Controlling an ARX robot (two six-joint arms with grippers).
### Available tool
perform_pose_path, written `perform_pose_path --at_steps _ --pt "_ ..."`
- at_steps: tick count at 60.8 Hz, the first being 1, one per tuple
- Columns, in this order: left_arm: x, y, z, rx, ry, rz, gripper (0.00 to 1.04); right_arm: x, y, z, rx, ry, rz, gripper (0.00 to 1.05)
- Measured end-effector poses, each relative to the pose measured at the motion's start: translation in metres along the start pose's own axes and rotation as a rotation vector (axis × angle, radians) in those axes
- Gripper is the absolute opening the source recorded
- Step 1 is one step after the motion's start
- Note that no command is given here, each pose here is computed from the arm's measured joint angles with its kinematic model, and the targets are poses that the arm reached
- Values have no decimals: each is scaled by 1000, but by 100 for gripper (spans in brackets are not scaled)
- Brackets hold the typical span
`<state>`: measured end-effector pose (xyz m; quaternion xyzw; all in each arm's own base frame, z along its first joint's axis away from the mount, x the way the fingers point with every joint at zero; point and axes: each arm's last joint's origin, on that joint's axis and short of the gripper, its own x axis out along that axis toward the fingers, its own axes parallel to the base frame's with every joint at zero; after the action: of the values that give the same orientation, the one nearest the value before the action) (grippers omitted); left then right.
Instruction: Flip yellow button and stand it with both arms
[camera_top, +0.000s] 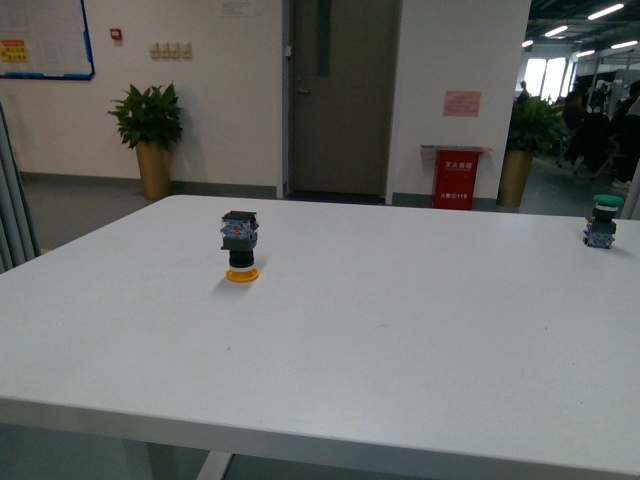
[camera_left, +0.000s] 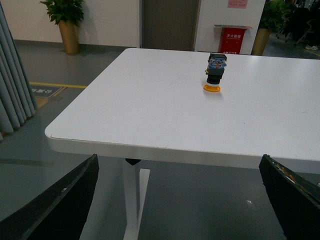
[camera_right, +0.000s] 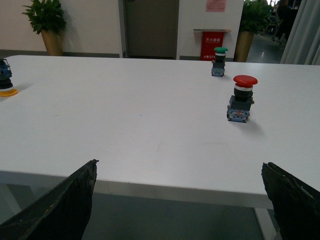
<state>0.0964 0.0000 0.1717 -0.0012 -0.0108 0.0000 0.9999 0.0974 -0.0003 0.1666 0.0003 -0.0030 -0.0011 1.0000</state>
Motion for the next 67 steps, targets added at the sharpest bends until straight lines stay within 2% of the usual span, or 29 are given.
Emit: perform_pose_path --at_steps 53,56,58,59,61,63,67 --pt "0 0 0 0 0 0 99 0 0 0 0 0 0 98" --pt "1 0 -2 -31 98 40 99 0 0 0 0 0 0 98" --pt "1 -2 -2 -50 221 77 99 0 0 0 0 0 0 98" --pt "2 -3 0 -59 336 110 99 0 0 0 0 0 0 98" --pt "7 -5 4 -42 439 150 99 0 0 0 0 -1 0 98" --pt "15 -6 10 -36 459 154 99 0 0 0 0 0 1 98" --pt "32 -7 25 -27 421 170 99 0 0 0 0 -1 2 98"
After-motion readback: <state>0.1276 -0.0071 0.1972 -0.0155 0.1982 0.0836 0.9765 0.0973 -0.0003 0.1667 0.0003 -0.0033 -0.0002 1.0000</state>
